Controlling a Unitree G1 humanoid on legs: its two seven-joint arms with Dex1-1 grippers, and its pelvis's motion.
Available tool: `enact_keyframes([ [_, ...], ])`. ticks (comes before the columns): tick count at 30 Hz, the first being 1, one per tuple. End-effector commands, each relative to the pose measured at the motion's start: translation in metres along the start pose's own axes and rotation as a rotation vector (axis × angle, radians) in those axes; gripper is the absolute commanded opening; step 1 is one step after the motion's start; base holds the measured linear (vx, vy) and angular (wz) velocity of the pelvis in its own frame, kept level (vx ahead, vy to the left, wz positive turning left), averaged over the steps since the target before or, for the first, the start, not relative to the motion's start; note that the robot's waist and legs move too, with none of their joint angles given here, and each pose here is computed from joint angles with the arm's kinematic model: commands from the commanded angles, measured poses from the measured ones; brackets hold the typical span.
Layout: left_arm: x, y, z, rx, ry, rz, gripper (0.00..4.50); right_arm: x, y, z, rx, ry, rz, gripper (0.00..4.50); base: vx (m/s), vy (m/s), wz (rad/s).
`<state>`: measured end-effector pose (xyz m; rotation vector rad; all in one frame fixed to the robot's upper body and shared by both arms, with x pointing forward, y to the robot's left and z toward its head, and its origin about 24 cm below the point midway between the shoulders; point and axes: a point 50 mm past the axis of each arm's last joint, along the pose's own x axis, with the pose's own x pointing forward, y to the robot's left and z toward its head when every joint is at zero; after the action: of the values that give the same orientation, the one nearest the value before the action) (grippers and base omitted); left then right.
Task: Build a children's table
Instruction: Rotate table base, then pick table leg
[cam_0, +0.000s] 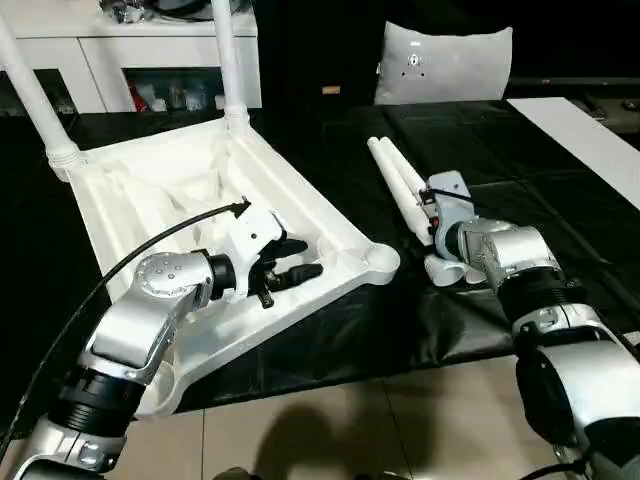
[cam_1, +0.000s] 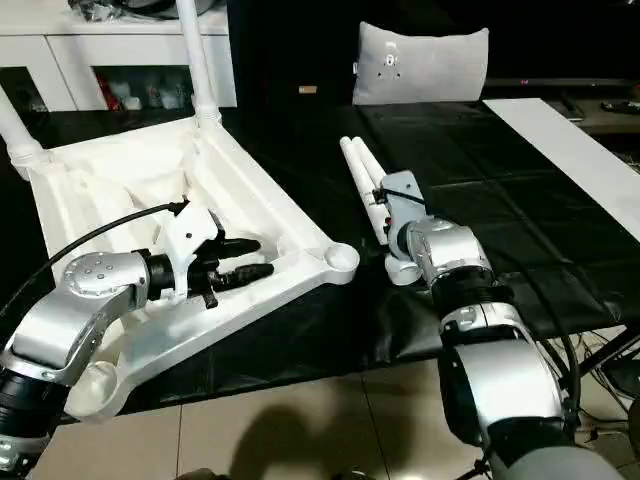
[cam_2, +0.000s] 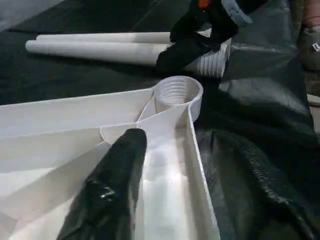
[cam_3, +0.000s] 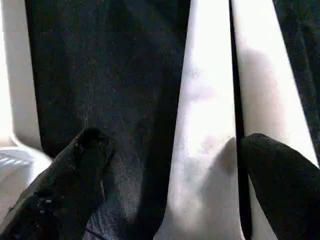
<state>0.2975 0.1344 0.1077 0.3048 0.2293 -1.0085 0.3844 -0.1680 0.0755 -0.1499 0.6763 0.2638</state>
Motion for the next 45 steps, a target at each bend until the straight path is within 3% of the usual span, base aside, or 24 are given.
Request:
enact_keyframes([
  [1,0.0,-0.002,0.006,0.024,0.001,-0.018,2.74,-0.002,-0.002,0.004,0.012,0.0,0.013,4.5,0.0,0.0,0.0],
  [4,0.0,-0.003,0.006,0.028,0.02,-0.017,3.09,0.0,0.0,0.002,0.018,0.028,0.025,4.32,0.0,0.0,0.0],
  [22,0.006,-0.008,0.007,0.029,0.042,-0.026,3.09,0.003,-0.004,-0.014,0.119,0.144,0.027,2.76,0.0,0.0,0.0],
  [35,0.007,-0.008,0.007,0.019,0.048,-0.02,3.09,0.004,-0.004,-0.018,0.143,0.148,0.021,2.58,0.0,0.0,0.0],
  [43,0.009,-0.004,0.01,0.008,0.023,0.022,3.09,0.004,-0.009,-0.017,0.29,0.038,0.01,2.58,0.0,0.0,0.0],
  [44,0.01,-0.001,0.012,0.013,0.014,0.046,3.09,0.003,-0.013,-0.008,0.351,-0.08,0.027,2.58,0.0,0.0,0.0],
  [45,0.01,0.001,0.013,0.008,0.005,0.061,3.09,0.001,-0.015,-0.003,0.362,-0.136,0.037,2.58,0.0,0.0,0.0],
])
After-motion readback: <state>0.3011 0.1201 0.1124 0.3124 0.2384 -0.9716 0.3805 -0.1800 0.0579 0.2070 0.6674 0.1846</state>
